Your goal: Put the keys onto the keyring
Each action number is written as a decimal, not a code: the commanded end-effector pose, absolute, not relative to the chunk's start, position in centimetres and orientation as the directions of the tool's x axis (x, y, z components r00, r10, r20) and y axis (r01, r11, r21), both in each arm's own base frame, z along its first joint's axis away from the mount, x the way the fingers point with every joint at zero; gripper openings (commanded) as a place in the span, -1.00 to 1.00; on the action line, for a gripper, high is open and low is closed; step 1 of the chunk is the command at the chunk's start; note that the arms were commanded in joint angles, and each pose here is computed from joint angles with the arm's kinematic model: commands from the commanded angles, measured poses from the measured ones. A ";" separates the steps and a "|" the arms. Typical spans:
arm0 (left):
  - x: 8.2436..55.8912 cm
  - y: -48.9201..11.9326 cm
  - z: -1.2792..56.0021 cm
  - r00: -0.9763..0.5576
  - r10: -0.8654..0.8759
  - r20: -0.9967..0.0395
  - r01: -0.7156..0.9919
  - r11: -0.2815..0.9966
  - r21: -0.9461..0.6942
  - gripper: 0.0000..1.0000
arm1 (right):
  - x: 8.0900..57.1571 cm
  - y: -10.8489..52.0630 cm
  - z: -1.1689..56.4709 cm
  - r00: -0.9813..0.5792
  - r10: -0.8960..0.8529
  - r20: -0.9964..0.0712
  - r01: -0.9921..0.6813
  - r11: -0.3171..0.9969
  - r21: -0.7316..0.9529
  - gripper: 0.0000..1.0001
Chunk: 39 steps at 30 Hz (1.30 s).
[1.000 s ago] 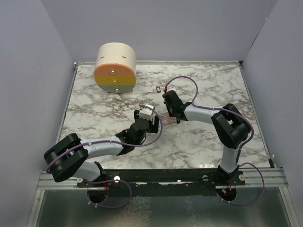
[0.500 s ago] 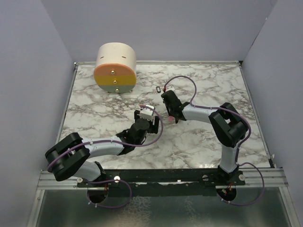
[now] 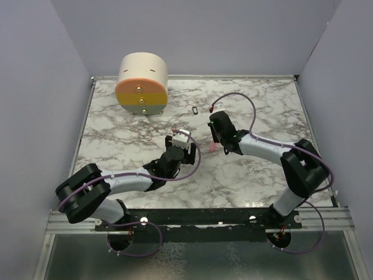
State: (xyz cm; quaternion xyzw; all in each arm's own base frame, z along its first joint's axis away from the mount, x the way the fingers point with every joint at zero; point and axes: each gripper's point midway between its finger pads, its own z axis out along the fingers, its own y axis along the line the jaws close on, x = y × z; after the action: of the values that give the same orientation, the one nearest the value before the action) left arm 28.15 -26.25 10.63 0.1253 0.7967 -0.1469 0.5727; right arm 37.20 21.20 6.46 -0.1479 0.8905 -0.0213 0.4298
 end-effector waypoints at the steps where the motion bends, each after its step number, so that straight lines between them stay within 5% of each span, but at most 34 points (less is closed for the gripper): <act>1: 28.3 -27.2 11.9 -0.275 0.002 -0.962 0.394 0.912 -0.111 0.48 | 37.3 23.3 12.4 -0.472 -0.182 -0.863 -0.305 0.952 -0.034 -0.98; 17: 27.7 -27.6 17.6 -0.035 -0.102 -0.994 0.509 0.854 -0.106 0.76 | 32.6 26.6 19.3 -0.429 -0.047 -0.902 -0.514 0.834 0.201 -0.98; 39: 27.4 -26.4 19.9 0.108 -0.197 -0.974 0.508 0.853 -0.116 0.73 | 29.8 28.5 22.6 -0.487 0.096 -0.868 -0.563 0.725 0.397 -0.98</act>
State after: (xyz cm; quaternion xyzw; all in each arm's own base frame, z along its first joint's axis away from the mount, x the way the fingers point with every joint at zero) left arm 27.64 -26.26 18.57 0.1307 0.6413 -0.2265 0.7214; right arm 30.45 27.84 21.13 -0.1608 0.8053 0.3043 0.4827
